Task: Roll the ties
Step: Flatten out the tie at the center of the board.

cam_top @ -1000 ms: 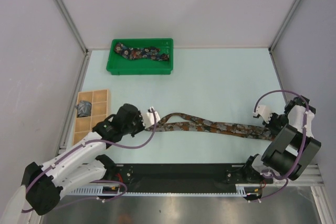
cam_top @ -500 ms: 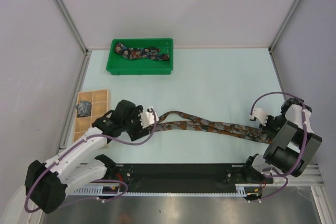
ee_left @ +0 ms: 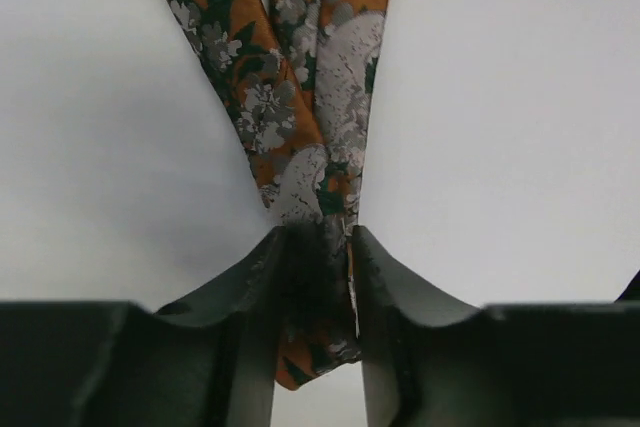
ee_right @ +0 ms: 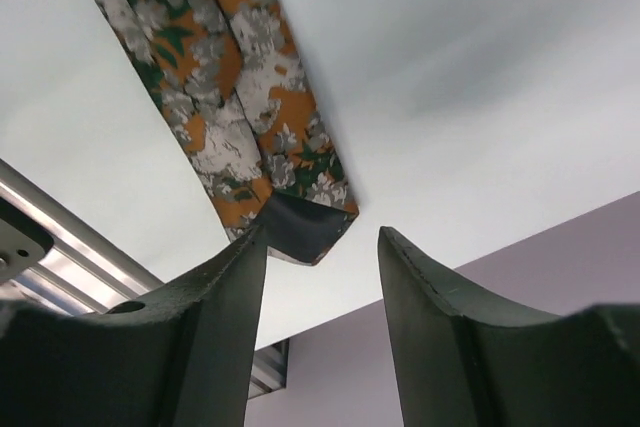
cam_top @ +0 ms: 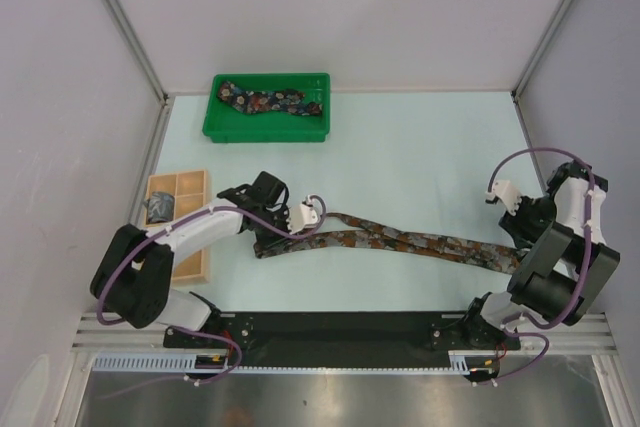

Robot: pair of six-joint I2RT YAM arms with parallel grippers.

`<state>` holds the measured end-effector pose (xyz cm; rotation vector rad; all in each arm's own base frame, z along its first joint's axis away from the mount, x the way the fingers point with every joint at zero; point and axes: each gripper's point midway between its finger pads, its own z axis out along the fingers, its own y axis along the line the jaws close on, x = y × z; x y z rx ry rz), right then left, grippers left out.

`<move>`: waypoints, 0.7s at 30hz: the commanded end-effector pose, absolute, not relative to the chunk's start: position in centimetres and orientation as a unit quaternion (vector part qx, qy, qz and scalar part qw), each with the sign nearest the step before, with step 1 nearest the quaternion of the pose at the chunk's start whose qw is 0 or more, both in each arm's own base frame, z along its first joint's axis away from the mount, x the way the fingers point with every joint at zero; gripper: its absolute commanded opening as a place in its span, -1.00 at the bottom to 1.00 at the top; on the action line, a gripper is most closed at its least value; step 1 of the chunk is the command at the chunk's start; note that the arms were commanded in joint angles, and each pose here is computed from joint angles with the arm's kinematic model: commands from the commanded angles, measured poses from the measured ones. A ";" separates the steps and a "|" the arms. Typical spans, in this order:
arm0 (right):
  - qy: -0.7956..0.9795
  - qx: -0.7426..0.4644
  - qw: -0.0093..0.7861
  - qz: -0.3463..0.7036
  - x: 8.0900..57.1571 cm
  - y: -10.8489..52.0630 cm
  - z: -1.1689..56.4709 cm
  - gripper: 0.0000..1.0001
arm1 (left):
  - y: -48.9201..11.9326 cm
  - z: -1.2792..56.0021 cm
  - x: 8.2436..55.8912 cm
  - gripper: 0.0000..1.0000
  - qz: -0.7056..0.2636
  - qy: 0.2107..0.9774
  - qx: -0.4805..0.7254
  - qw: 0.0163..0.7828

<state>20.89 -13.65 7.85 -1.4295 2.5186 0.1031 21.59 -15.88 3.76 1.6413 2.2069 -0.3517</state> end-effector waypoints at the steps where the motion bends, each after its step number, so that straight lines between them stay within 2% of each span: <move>1: 0.876 -0.447 0.149 0.100 20.9 -10.1 9.9 0.06 | -16.5 5.1 21.8 -0.44 -0.144 0.766 0.598 0.188; 2: 0.875 -0.448 0.144 0.115 20.6 -9.2 10.0 0.03 | -16.4 6.0 22.0 -0.61 -0.139 0.762 0.599 0.202; 5: 0.873 -0.442 0.146 0.144 20.2 -7.3 10.2 -0.03 | -15.2 6.5 21.7 -0.83 -0.113 0.747 0.620 0.214; 8: 0.875 -0.436 0.135 0.161 19.9 -6.2 9.6 -0.12 | -13.6 6.7 21.5 -0.94 -0.074 0.728 0.642 0.227; 10: 0.880 -0.429 0.126 0.163 19.9 -6.2 8.8 -0.14 | -13.0 6.6 21.3 -0.91 -0.059 0.715 0.656 0.235; 15: 0.891 -0.402 0.102 0.183 19.8 -6.2 7.7 -0.22 | -11.9 5.4 20.0 -0.52 -0.050 0.680 0.701 0.211; 21: 0.899 -0.398 0.082 0.164 19.5 -7.0 6.5 -0.23 | -9.9 3.6 20.3 -0.27 0.003 0.657 0.727 0.203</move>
